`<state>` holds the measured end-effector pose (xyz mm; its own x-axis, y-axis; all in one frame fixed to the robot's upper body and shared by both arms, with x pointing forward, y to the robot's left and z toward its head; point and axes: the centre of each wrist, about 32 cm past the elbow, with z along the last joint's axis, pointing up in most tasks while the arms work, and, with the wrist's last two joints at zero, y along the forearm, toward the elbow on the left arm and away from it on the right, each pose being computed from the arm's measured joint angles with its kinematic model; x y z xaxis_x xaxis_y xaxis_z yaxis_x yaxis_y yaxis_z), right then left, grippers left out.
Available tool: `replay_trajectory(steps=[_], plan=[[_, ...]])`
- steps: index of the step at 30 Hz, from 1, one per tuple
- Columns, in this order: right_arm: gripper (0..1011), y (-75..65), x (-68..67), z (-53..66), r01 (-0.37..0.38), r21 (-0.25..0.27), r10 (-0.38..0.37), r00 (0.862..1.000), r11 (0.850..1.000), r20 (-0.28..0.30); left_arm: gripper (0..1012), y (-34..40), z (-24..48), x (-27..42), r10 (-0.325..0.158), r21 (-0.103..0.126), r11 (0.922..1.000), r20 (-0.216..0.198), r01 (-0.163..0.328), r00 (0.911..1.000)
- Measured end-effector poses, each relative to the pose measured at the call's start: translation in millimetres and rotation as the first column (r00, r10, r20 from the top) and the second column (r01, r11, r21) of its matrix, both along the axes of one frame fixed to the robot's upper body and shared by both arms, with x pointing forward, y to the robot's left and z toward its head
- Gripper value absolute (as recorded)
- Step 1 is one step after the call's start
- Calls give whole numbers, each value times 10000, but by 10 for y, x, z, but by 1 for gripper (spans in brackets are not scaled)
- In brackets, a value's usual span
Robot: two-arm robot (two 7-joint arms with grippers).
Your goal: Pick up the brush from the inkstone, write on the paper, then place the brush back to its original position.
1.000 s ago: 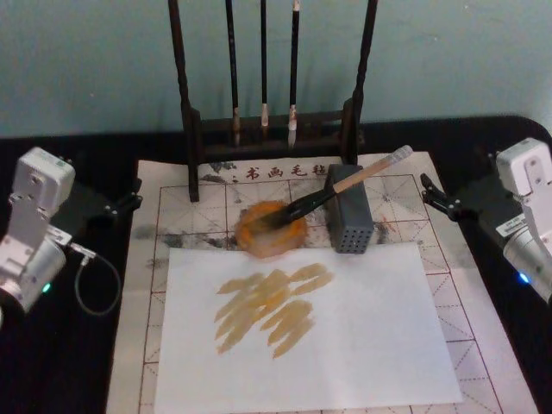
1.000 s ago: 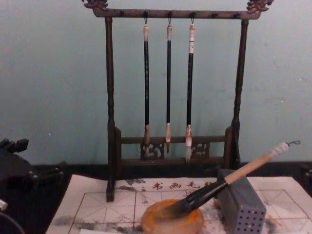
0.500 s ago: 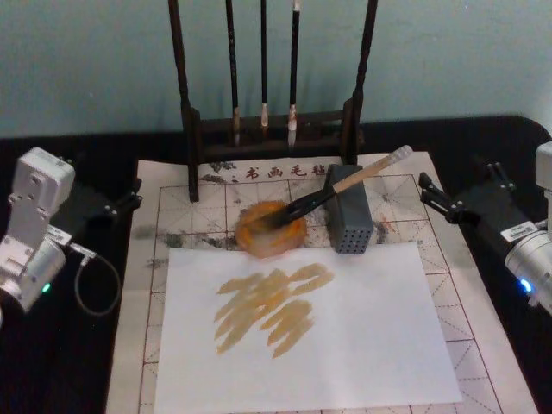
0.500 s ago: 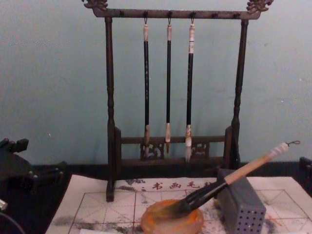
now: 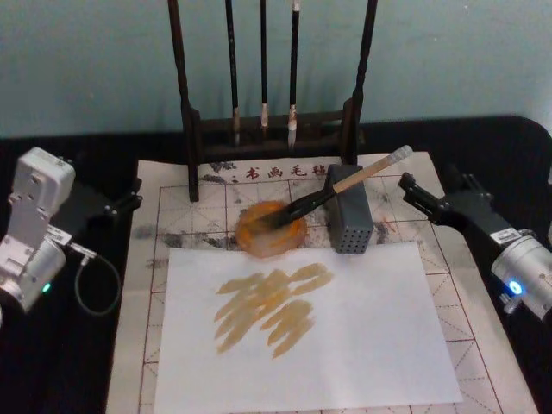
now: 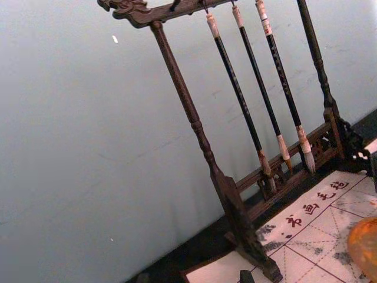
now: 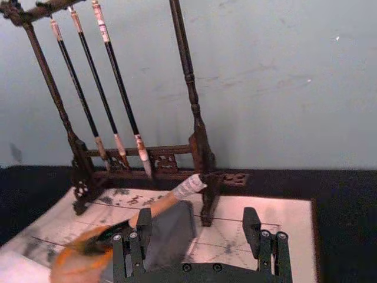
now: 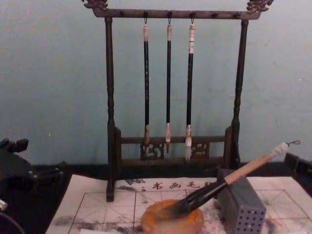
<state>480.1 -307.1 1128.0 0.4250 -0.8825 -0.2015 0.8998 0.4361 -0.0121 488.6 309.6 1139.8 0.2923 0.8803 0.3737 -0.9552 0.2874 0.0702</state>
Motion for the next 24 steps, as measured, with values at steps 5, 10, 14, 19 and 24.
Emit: replay_trajectory(steps=[5,10,14,19,24], plan=[[1000,34,81,-50,-222,787,243,9994,9966,-266,1001,0,0,0,1,0,10000,0,-1,10000],[1000,62,154,-94,-295,1483,369,9982,9885,-476,1001,0,0,0,1,0,10000,0,-1,10000],[1000,84,212,-127,-261,2060,401,9972,9782,-639,1001,0,0,0,0,-1,10000,0,0,10000],[1000,162,297,-189,-165,3130,468,9949,9496,-894,1001,0,0,0,1,0,10000,0,-1,10000],[1000,242,341,-237,-38,4002,505,9930,9164,-1063,1001,0,0,0,0,0,10000,-1,0,10000]])
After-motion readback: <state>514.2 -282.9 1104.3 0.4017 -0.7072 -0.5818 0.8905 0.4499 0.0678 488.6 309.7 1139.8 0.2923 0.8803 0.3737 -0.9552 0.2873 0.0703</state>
